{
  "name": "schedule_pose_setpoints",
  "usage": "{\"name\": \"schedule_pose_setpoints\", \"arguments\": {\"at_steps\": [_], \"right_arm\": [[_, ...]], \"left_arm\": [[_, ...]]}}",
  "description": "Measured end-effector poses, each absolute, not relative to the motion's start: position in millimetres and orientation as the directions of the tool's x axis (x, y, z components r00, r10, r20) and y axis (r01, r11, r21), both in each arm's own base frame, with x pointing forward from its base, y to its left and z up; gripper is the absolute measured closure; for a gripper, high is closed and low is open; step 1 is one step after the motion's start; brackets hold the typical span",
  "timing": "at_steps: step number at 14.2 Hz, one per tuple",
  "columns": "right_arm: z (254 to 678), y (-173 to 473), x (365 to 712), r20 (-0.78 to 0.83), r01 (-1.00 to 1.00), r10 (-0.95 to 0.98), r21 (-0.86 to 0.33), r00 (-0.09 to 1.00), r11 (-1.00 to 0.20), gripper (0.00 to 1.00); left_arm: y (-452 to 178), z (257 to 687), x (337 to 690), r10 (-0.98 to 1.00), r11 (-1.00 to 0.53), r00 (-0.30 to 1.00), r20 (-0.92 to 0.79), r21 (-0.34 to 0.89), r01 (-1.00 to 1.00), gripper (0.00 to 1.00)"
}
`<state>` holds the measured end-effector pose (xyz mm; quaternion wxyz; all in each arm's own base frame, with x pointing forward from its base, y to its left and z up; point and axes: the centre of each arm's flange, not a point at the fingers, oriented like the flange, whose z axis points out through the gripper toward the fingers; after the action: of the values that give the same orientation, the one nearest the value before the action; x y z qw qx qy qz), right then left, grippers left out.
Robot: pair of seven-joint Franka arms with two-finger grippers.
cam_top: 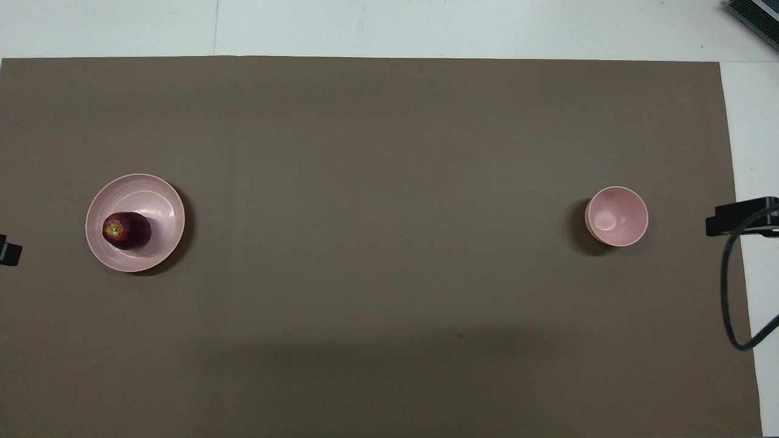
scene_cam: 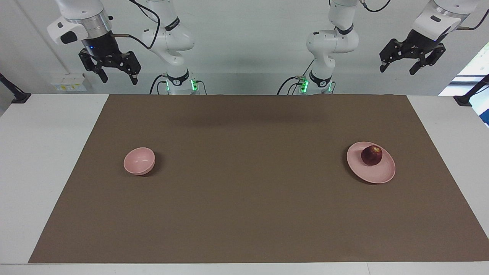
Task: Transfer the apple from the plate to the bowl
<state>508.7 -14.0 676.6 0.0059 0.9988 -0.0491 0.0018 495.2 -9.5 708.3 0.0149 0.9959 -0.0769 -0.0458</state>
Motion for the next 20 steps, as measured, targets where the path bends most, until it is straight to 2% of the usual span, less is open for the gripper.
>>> {"name": "schedule_pose_setpoints", "arguments": {"at_steps": [20], "right_arm": [[675, -40, 508, 0.000, -0.146, -0.146, 0.011, 0.989, -0.989, 0.00]], "left_arm": [[-12, 706, 491, -0.158, -0.987, 0.983, -0.093, 0.037, -0.155, 0.00]]}}
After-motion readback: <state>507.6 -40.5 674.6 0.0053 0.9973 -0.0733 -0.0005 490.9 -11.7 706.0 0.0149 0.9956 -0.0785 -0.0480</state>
